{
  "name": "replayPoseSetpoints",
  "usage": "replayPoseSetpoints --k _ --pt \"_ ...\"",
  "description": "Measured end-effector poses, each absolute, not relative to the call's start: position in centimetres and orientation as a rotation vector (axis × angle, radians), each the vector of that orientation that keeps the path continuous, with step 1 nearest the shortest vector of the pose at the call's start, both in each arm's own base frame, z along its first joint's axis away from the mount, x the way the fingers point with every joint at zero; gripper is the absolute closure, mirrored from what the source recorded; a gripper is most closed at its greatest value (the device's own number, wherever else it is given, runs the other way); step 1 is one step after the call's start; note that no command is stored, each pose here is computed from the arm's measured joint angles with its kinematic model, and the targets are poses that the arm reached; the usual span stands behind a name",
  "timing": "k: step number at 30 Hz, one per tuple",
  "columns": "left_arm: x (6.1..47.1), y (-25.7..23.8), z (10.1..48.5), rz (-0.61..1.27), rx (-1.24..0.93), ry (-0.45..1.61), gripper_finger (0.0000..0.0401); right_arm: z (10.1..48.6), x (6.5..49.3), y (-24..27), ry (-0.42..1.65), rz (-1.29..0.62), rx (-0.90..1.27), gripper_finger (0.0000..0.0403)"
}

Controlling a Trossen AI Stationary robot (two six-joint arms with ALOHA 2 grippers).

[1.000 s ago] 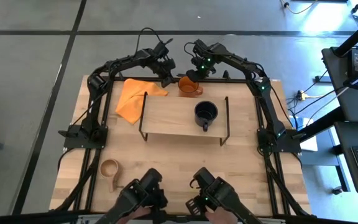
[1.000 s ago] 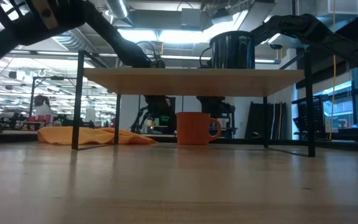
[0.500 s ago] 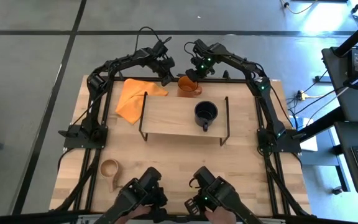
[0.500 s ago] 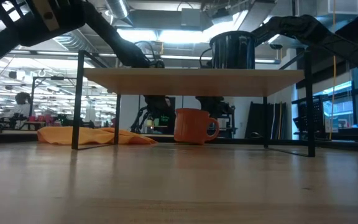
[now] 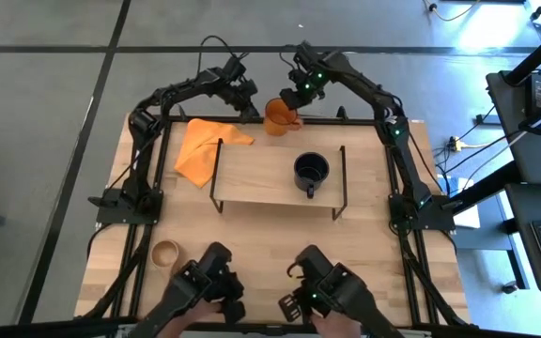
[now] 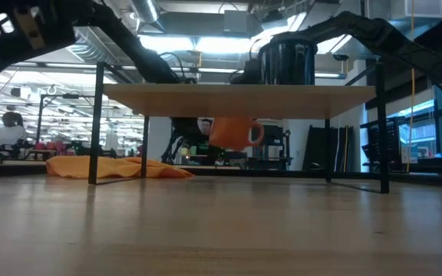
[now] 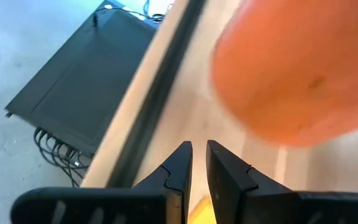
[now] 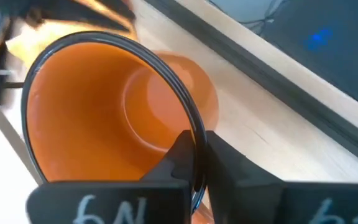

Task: Stack small to large cups/mugs on shelf
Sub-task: Put the orange mug on the shelf

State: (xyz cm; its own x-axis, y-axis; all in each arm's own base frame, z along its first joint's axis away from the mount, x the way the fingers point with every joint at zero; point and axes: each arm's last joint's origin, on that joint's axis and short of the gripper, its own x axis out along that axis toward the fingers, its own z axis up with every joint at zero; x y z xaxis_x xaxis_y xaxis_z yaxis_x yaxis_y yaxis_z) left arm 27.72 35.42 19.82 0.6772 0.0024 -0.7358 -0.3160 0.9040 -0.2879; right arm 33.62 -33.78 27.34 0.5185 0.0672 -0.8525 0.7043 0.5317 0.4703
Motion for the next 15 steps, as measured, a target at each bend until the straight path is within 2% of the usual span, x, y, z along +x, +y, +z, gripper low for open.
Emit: replayPoseSetpoints --k 7,15 --pt "26.0 36.9 20.3 0.250 -0.420 0.803 0.0358 30.0 32.5 -33.1 0.922 -0.531 0.961 0.0381" --pt "25.9 38.4 23.6 0.288 -0.347 0.728 0.0358 34.1 33.5 -30.7 0.774 -0.495 0.906 0.0381"
